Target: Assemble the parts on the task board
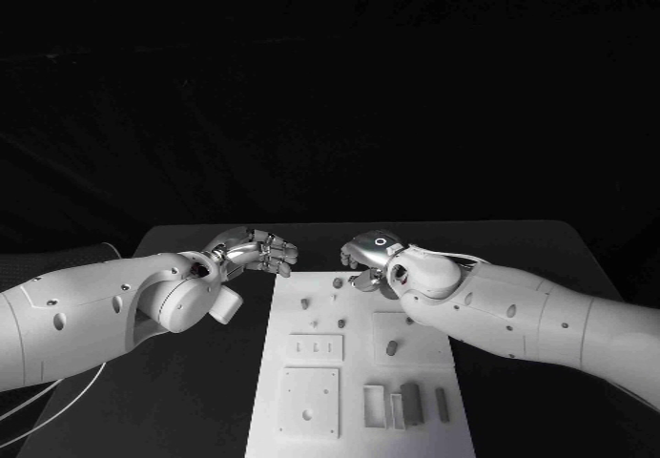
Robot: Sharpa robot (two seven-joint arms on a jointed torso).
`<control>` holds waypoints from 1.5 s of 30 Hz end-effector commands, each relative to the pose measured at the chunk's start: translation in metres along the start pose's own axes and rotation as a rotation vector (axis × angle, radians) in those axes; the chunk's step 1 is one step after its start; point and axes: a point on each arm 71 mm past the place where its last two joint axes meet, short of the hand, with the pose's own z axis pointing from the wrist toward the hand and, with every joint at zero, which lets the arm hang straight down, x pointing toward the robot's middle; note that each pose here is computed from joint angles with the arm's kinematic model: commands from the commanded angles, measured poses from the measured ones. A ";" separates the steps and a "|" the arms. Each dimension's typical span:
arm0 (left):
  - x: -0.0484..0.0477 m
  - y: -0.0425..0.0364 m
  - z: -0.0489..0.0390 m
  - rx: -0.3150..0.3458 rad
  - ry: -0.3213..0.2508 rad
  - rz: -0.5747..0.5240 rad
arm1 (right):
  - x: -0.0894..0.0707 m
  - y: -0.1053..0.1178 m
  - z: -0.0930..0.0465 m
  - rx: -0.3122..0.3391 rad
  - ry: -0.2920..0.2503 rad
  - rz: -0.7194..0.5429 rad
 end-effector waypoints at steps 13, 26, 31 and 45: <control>-0.0068 0.0001 -0.0012 0.018 -0.003 -0.003 | -0.018 -0.066 -0.042 0.123 0.096 0.012; -0.0069 0.0007 -0.0007 0.013 0.000 -0.003 | -0.004 -0.073 -0.040 0.132 0.170 -0.024; -0.0055 0.0004 0.0000 0.012 0.004 -0.003 | 0.002 -0.068 -0.038 0.117 0.176 -0.023; -0.0061 0.0012 -0.0004 0.003 -0.003 0.004 | 0.016 -0.061 -0.037 0.091 0.213 -0.010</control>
